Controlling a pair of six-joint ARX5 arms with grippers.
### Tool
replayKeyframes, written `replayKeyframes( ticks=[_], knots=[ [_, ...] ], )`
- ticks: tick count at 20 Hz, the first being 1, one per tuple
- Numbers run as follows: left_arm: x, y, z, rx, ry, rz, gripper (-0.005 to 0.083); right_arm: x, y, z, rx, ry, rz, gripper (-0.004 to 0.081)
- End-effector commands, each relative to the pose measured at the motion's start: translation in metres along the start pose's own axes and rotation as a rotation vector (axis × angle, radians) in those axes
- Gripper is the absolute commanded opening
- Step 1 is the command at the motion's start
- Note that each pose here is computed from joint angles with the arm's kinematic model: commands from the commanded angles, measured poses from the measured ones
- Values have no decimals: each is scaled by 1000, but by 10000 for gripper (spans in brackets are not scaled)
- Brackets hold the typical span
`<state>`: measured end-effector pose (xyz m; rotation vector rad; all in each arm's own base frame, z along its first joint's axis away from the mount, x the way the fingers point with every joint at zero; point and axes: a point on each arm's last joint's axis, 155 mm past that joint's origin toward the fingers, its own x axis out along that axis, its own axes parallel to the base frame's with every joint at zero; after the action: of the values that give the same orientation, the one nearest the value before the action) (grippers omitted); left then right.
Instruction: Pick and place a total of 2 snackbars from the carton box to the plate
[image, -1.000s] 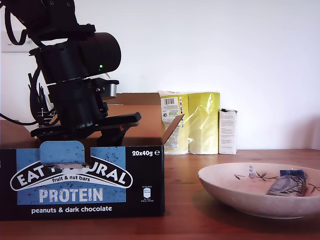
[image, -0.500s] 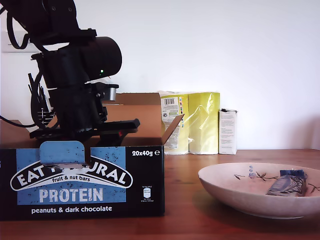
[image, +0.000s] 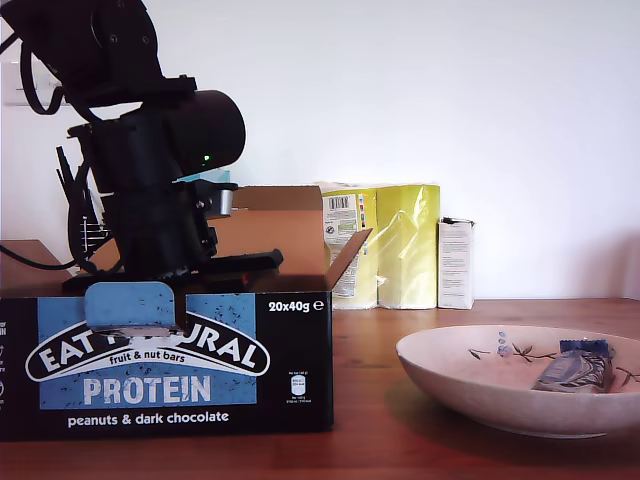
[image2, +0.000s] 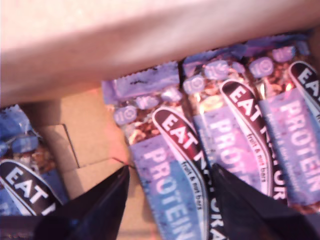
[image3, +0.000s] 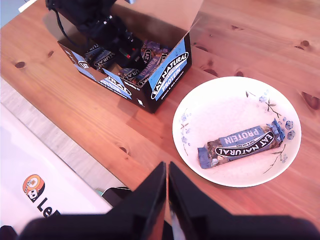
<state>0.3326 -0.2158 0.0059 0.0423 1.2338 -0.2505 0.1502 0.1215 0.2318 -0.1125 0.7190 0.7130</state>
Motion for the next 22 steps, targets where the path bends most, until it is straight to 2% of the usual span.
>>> replayKeyframes(
  ticks=[1, 9, 15, 22],
  knots=[
    [17, 5, -15, -3, 56, 21, 470, -4, 1, 6, -14, -24, -1, -13],
    [16, 4, -25, 6, 97, 14, 209, -4, 1, 7, -14, -27, -2, -13],
    [4, -9, -17, 19, 102, -43, 199, -4, 1, 7, -23, -27, -3, -13],
    [-56, -18, 12, 49, -33, -91, 199, -5, -8, 4, -35, -13, -53, -13]
  ],
)
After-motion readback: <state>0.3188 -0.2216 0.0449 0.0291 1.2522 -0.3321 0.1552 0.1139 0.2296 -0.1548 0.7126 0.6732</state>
